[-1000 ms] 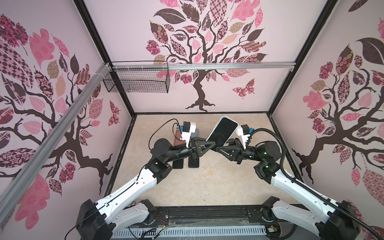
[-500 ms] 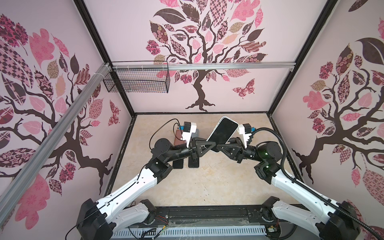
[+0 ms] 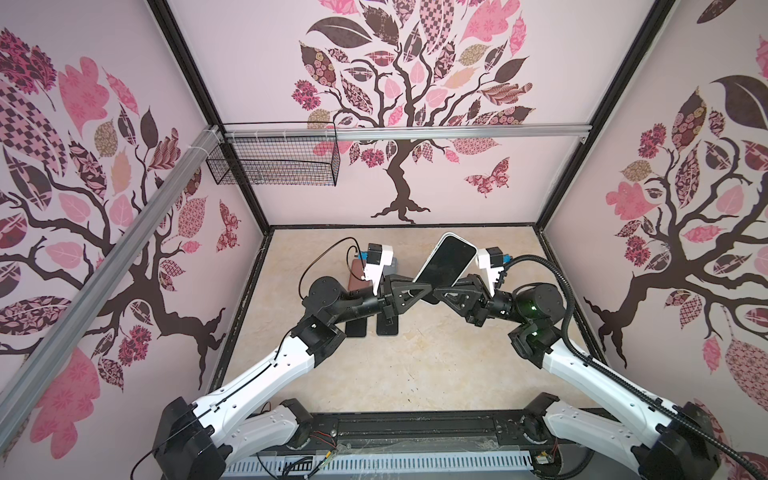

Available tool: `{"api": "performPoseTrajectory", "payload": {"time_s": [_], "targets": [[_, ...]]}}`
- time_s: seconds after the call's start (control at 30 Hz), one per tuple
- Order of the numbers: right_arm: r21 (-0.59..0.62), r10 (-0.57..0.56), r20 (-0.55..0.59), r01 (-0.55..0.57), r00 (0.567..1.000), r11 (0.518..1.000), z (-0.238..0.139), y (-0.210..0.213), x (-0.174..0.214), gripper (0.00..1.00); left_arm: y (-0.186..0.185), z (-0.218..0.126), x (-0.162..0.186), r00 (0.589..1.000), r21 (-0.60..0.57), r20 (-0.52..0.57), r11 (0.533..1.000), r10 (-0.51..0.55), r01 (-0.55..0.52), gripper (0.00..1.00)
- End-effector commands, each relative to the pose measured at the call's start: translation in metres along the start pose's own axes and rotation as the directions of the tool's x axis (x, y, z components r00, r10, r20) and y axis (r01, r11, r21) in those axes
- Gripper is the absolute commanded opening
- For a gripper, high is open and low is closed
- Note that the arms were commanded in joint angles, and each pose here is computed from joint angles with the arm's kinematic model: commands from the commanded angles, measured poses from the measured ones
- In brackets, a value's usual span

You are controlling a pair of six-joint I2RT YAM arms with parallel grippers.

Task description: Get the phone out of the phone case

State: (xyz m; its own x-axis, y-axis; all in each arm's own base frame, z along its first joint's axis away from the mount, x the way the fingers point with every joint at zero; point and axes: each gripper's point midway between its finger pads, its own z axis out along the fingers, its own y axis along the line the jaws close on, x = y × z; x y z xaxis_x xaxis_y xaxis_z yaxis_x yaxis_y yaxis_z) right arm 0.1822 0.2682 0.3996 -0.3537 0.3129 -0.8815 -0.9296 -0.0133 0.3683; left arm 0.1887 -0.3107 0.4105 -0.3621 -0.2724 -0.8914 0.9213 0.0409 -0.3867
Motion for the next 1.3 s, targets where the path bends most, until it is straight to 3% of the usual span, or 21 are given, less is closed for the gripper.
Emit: {"api": "performPoseTrajectory", "payload": {"time_s": [0.0,0.07,0.13,0.23,0.37,0.5,0.63,0.73,0.83,1.03,1.13,1.27], "targets": [[-0.003,-0.068,0.021,0.068,0.997,0.998,0.001,0.011,-0.014,0.00,-0.005,0.001,-0.002,1.000,0.018,0.003,0.999,0.027,-0.027,0.00],[0.030,-0.097,0.010,0.097,0.995,0.995,0.000,0.008,-0.014,0.00,-0.005,0.000,-0.005,0.999,-0.005,-0.006,0.999,0.053,-0.053,0.18],[0.077,-0.138,-0.009,0.138,0.990,0.987,-0.002,0.004,-0.014,0.00,0.001,-0.003,-0.005,0.995,-0.070,-0.032,0.993,0.092,-0.094,0.47],[0.158,-0.210,-0.058,0.217,0.976,0.963,-0.007,-0.004,-0.012,0.00,0.006,-0.012,-0.011,0.982,-0.157,-0.065,0.970,0.177,-0.185,0.73],[0.216,-0.295,-0.160,0.325,0.942,0.921,-0.013,-0.013,-0.005,0.00,0.012,-0.025,-0.019,0.951,-0.253,-0.102,0.917,0.291,-0.307,0.83],[0.245,-0.384,-0.237,0.437,0.893,0.865,-0.019,-0.017,-0.005,0.00,0.005,-0.029,-0.026,0.877,-0.236,-0.148,0.845,0.457,-0.480,0.85],[0.256,-0.444,-0.334,0.533,0.832,0.806,-0.026,-0.022,-0.004,0.00,-0.019,-0.031,-0.023,0.702,-0.102,-0.147,0.695,0.697,-0.712,0.76],[0.233,-0.439,-0.414,0.559,0.797,0.795,-0.028,-0.022,-0.001,0.00,-0.024,-0.033,-0.035,0.640,-0.115,-0.142,0.630,0.755,-0.768,0.74],[0.252,-0.432,-0.448,0.574,0.783,0.779,-0.031,-0.023,-0.004,0.00,-0.024,-0.031,-0.040,0.608,-0.117,-0.158,0.597,0.778,-0.794,0.74],[0.287,-0.413,-0.497,0.593,0.763,0.752,-0.038,-0.035,0.001,0.00,-0.024,-0.025,-0.044,0.590,-0.105,-0.154,0.581,0.792,-0.807,0.75],[0.295,-0.425,-0.507,0.615,0.750,0.732,-0.041,-0.036,0.001,0.00,-0.026,-0.022,-0.041,0.585,-0.082,-0.149,0.580,0.797,-0.811,0.66],[0.291,-0.454,-0.538,0.662,0.710,0.691,-0.040,-0.034,0.005,0.00,-0.027,-0.019,-0.038,0.584,-0.060,-0.139,0.582,0.800,-0.811,0.61]]}}
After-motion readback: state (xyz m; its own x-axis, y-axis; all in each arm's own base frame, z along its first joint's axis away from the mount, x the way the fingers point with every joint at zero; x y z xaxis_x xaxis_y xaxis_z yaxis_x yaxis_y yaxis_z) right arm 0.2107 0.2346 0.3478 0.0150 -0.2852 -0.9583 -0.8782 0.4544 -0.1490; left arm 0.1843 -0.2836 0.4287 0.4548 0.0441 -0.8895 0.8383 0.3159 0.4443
